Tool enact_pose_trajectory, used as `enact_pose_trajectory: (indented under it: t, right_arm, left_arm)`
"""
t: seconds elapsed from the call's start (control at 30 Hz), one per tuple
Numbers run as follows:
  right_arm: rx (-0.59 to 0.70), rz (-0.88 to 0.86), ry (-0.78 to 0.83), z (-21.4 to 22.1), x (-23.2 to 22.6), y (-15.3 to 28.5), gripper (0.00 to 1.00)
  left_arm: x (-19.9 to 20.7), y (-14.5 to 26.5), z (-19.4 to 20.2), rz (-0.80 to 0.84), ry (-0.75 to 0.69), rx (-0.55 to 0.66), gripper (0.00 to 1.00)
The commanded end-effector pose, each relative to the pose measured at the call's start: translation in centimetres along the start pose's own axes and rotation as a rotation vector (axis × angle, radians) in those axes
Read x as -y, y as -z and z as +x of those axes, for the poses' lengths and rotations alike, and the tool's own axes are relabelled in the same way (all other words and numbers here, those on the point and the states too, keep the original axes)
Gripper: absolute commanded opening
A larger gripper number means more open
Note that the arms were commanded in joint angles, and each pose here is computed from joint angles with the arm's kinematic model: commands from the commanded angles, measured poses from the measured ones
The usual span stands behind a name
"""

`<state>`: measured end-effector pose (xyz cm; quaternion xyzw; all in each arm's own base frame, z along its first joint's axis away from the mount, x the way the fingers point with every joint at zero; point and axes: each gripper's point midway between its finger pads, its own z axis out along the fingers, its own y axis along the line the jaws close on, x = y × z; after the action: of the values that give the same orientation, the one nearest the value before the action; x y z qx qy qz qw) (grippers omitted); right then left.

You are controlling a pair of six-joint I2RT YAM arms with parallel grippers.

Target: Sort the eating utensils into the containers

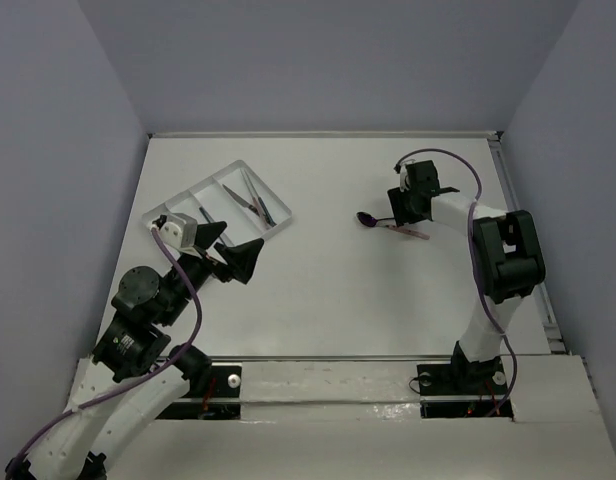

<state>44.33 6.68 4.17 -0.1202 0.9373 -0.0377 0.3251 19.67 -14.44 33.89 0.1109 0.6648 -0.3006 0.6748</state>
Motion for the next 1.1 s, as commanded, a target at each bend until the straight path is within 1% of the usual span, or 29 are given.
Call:
enact_pose_trajectory:
  t: [0.0,0.03,0.1,0.17,0.27,0.43,0.5,0.6,0.63,0.7,0.77,0.83,0.9,0.93,1.07]
  right_arm:
    - [-0.013,0.062,0.106,0.0,1.6,0.4,0.68]
    - [-0.015,0.052,0.112,0.1,1.5,0.5,0.7]
    - [-0.019,0.026,0.128,0.1,1.1,0.6,0.72]
    - [0.0,0.014,0.132,-0.5,0.9,0.5,0.73]
    - [0.01,0.008,0.152,-1.4,0.9,0.0,0.77]
    - [-0.058,-0.098,0.225,-1.6,-0.6,-1.0,0.79]
    - [-0.094,-0.116,0.249,-0.9,-0.8,-1.9,0.79]
    - [-0.138,-0.193,0.261,0.0,-2.0,-2.3,0.77]
    - [-0.134,-0.214,0.259,-0.4,-2.4,-2.4,0.75]
    - [-0.169,-0.272,0.246,0.4,-3.4,-2.7,0.71]
    - [-0.169,-0.317,0.213,0.4,-4.3,-2.5,0.62]
    - [-0.16,-0.353,0.194,0.3,-5.0,-2.1,0.5]
    - [-0.145,-0.392,0.186,0.6,-6.1,-1.6,0.47]
    - [-0.154,-0.406,0.184,1.2,-6.8,-1.4,0.4]
    - [-0.187,-0.409,0.18,2.4,-8.0,-1.1,0.29]
  left_arm:
    - [-0.1,0.4,-2.0,-0.027,-0.007,0.06,0.99]
    - [-0.1,0.4,-2.0,-0.025,-0.008,0.058,0.99]
    - [0.0,0.4,-2.1,-0.023,-0.007,0.062,0.99]
    - [0.0,0.4,-2.1,-0.023,-0.007,0.06,0.99]
    - [0.0,0.3,-1.9,-0.021,-0.006,0.055,0.99]
    - [-0.1,0.2,-1.8,-0.024,-0.008,0.05,0.99]
    - [-0.1,0.1,-1.7,-0.026,-0.008,0.048,0.99]
    - [-0.2,0.1,-1.7,-0.03,-0.008,0.045,0.99]
    - [-0.2,0.0,-1.6,-0.031,-0.009,0.043,0.99]
    - [-0.2,0.1,-1.7,-0.033,-0.01,0.045,0.99]
    - [-0.3,0.0,-1.6,-0.034,-0.01,0.042,0.99]
    - [-0.2,0.0,-1.6,-0.034,-0.01,0.042,0.99]
    - [-0.2,-0.1,-1.4,-0.032,-0.009,0.036,0.99]
    - [-0.2,-0.2,-1.3,-0.03,-0.009,0.032,0.99]
    - [-0.1,-0.3,-1.1,-0.028,-0.01,0.024,0.99]
